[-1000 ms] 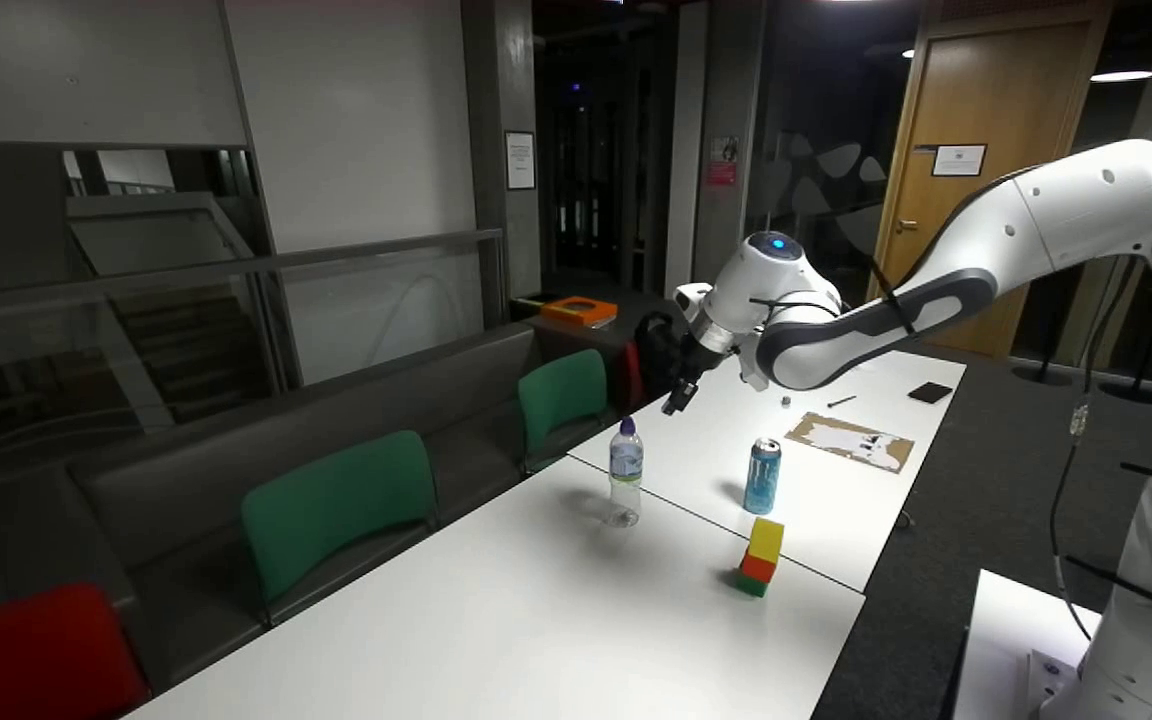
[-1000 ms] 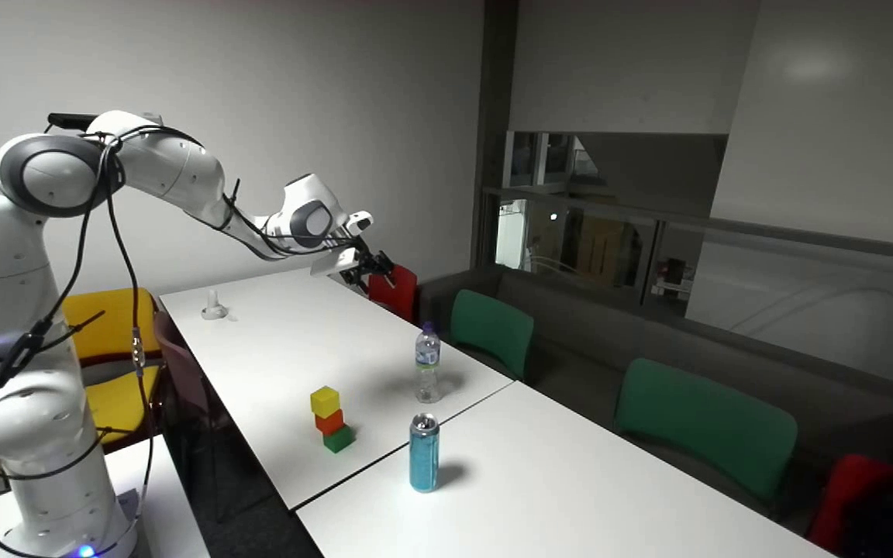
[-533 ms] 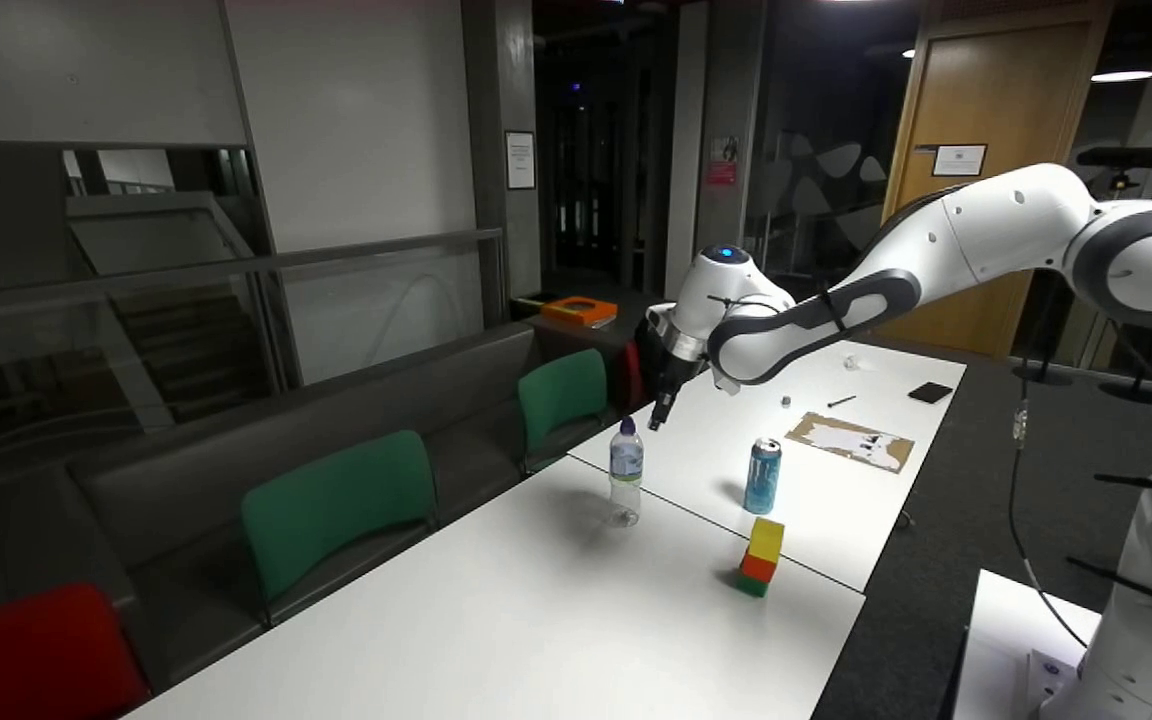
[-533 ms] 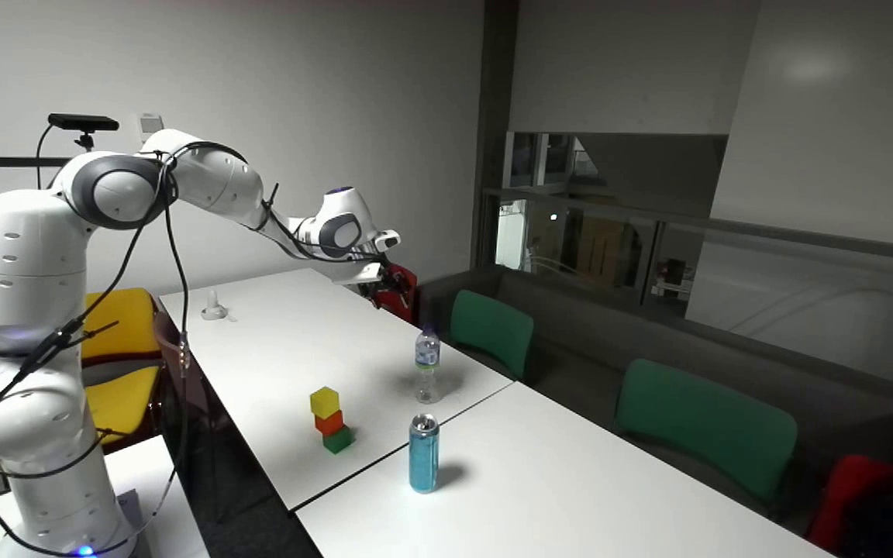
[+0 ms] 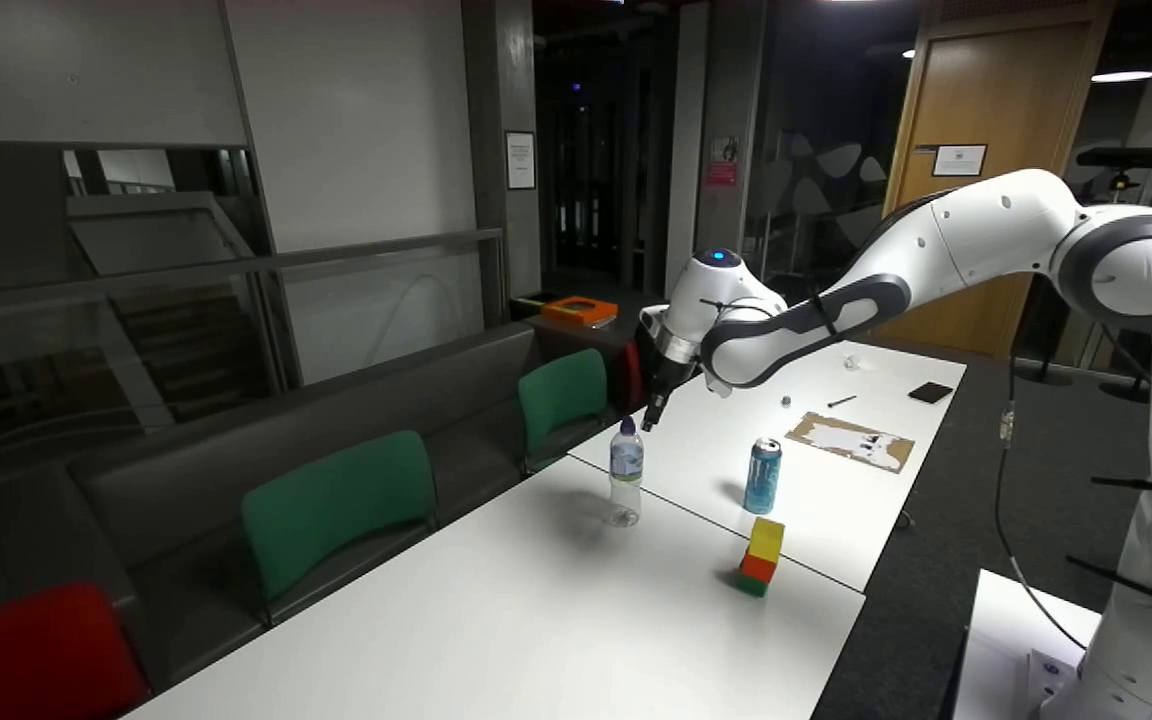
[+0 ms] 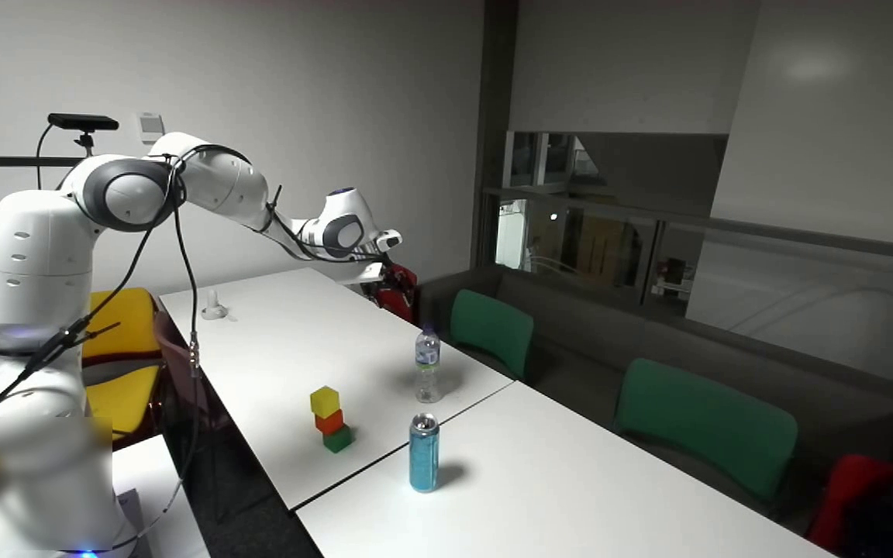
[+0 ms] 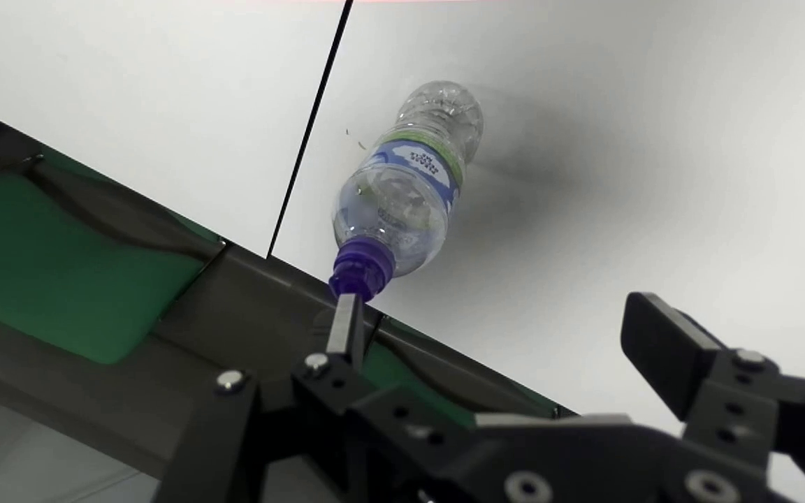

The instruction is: Move the bottle

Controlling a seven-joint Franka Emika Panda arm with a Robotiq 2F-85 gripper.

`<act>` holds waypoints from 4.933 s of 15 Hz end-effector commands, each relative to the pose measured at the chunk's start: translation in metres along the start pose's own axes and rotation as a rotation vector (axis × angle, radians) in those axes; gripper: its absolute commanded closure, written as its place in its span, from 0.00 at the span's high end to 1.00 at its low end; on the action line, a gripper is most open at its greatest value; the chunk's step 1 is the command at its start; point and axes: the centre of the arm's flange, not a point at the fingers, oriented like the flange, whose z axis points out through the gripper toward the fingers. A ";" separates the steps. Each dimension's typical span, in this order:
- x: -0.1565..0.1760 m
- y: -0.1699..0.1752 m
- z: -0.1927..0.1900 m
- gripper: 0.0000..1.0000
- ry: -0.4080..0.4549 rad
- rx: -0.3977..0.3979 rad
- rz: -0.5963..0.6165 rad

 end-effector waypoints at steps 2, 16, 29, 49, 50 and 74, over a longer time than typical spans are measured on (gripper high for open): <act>0.006 0.006 0.002 1.00 0.043 -0.047 0.085; 0.042 0.051 0.050 1.00 -0.019 0.004 0.257; 0.053 0.076 0.088 0.93 -0.111 0.005 0.290; 0.054 0.061 0.059 0.09 -0.098 -0.004 0.283; 0.053 0.056 0.048 0.09 -0.083 -0.006 0.282; -0.111 -0.121 -0.033 0.09 -0.035 0.210 0.097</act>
